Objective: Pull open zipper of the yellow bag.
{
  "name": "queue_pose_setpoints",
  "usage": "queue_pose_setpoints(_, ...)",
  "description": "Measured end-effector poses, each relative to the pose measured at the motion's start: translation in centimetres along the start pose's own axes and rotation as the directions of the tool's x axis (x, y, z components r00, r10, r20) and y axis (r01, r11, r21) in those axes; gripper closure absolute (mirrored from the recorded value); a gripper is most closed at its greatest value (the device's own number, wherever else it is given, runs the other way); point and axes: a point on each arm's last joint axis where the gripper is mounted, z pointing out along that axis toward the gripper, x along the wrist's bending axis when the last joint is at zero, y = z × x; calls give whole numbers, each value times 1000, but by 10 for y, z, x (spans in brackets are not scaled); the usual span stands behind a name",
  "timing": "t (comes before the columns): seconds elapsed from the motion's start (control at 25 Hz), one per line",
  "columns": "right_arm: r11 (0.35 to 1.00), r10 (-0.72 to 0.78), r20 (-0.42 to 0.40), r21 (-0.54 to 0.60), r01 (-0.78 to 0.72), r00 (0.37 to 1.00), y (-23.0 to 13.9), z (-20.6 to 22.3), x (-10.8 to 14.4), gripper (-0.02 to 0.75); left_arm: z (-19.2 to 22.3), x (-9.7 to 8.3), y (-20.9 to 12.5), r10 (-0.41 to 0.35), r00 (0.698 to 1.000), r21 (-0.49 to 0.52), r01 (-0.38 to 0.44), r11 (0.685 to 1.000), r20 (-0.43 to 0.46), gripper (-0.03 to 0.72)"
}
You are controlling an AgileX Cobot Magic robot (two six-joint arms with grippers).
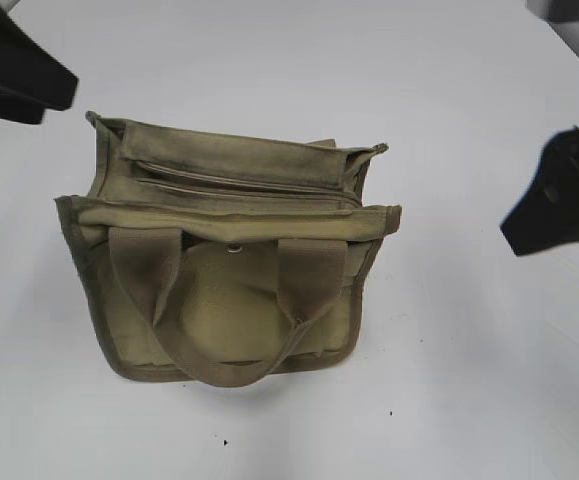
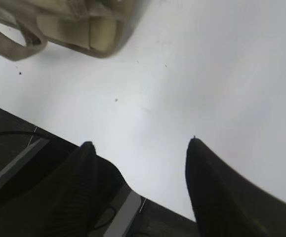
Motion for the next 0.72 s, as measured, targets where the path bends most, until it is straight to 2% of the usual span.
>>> queue_pose_setpoints(0.08,1000,25,23,-2,-25,999,-22,-4,0,292,-26,-11,-11,46,997,-26,-48,999,-68,333)
queue_pose_setpoints(0.2,998,54,40,-11,-54,998,-58,-8,3,293,-61,-25,-35,57,985,-80,-71,994,-162,333)
queue_pose_setpoints(0.28,998,64,42,-28,-63,997,-81,-10,5,293,-79,-32,-58,76,973,-123,-105,987,-219,332)
queue_pose_setpoints(0.36,994,59,45,-90,-55,997,-107,-21,9,293,-99,-41,-90,109,953,-178,-165,970,-284,332)
queue_pose_setpoints(0.56,976,44,50,-213,-32,998,-150,-34,14,293,-115,-43,-162,124,908,-256,-241,936,-400,332)
queue_pose_setpoints(0.72,947,4,68,-320,18,998,-175,-39,17,293,-114,-40,-212,125,879,-326,-298,897,-460,332)
